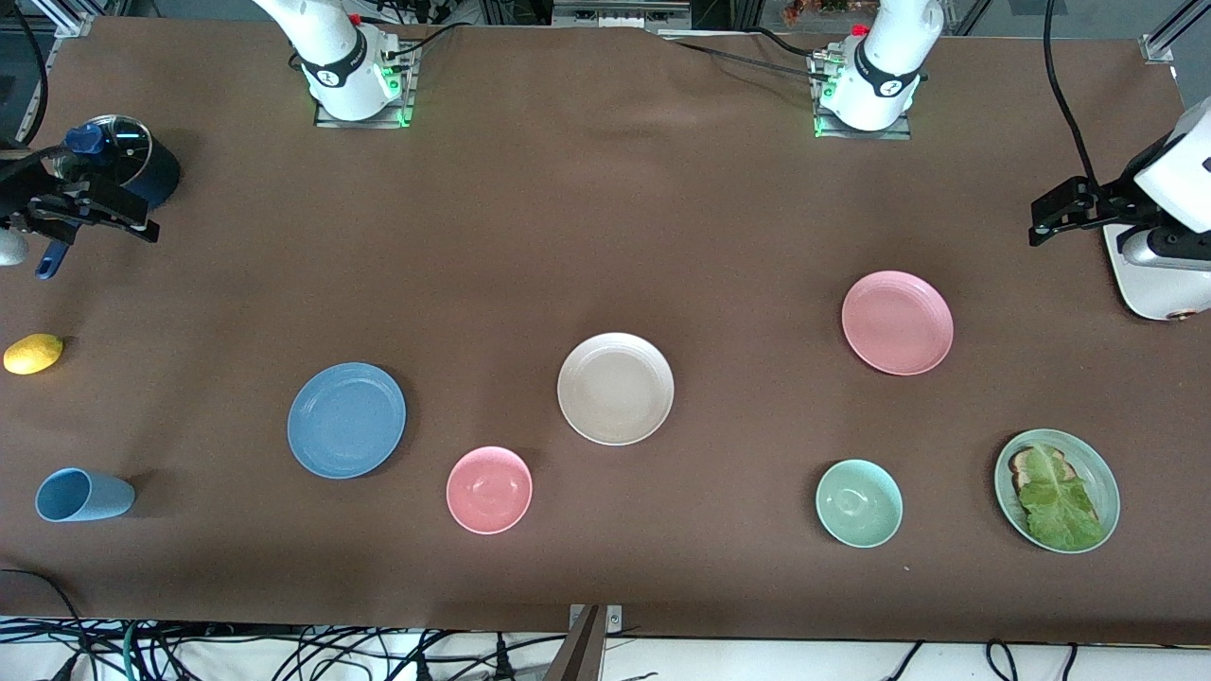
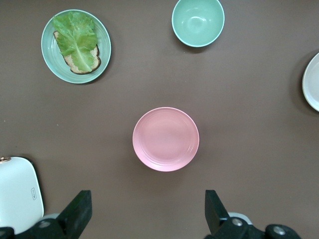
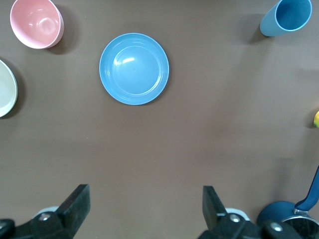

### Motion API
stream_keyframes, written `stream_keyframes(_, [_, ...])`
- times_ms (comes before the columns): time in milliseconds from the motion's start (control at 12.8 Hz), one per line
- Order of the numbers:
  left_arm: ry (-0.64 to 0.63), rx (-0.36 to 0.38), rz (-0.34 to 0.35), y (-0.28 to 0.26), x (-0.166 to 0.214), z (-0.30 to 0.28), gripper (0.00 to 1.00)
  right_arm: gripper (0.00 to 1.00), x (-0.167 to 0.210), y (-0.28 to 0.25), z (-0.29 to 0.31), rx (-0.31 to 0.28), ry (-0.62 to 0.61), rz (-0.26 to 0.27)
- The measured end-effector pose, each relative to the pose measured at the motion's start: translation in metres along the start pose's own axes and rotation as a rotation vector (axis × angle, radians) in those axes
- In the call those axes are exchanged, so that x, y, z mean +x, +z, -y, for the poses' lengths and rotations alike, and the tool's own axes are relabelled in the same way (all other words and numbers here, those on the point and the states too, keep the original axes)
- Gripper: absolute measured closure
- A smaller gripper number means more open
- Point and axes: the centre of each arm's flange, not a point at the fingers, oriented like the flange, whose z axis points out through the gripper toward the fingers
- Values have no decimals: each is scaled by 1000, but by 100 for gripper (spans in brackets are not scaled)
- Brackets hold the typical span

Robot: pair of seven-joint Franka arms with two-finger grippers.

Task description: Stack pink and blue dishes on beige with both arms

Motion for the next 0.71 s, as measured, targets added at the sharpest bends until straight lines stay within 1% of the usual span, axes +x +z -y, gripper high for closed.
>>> stream_keyframes(706, [4, 0, 1, 0, 0, -2, 0, 0, -1, 0, 1, 0, -2, 2])
